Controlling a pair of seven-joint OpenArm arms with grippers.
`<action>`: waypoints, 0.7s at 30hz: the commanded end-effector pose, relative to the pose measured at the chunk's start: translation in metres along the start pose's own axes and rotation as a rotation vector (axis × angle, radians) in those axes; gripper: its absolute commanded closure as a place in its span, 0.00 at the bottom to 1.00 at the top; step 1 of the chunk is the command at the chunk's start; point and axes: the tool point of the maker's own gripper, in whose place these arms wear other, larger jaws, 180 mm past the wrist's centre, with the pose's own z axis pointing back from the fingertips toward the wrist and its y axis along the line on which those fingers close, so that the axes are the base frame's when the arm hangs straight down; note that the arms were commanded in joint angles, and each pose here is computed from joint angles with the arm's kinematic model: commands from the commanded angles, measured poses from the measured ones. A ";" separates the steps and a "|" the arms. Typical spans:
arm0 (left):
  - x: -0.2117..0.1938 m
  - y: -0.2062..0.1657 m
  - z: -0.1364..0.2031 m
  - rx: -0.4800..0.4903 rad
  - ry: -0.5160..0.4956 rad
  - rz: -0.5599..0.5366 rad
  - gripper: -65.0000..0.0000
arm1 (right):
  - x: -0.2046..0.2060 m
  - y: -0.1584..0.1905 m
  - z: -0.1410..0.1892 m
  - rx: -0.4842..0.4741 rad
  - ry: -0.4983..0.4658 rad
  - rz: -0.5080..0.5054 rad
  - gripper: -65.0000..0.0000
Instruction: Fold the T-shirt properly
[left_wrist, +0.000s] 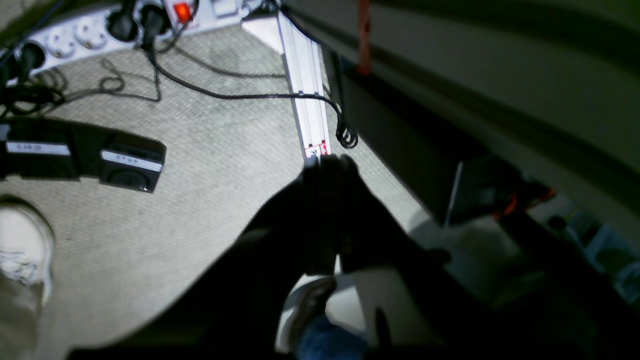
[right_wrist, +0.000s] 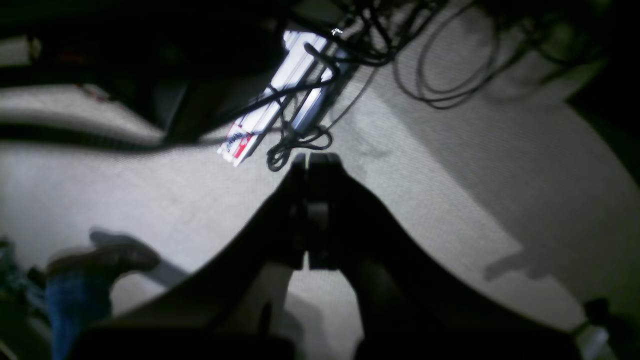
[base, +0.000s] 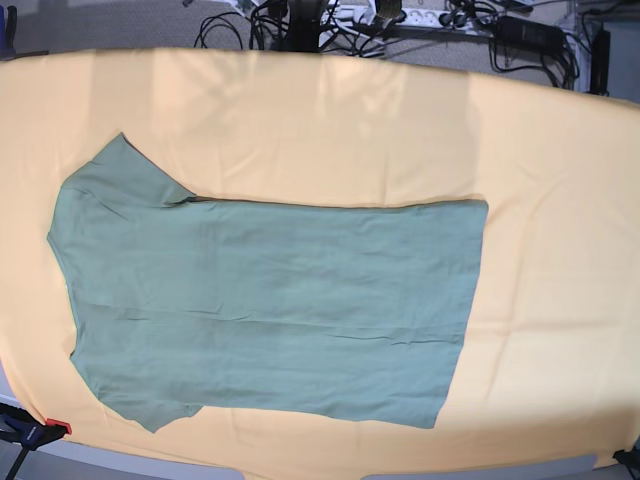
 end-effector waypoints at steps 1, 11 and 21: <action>0.006 0.000 0.005 -0.010 -0.026 0.004 1.00 | 0.003 -0.002 0.008 -0.017 -0.030 0.004 1.00; -0.010 0.004 0.086 -0.073 -0.093 -0.112 1.00 | 0.014 0.008 0.078 -0.007 -0.069 0.021 1.00; -0.001 -0.008 0.180 -0.062 -0.113 -0.376 1.00 | 0.025 -0.001 0.152 -0.125 -0.082 0.098 1.00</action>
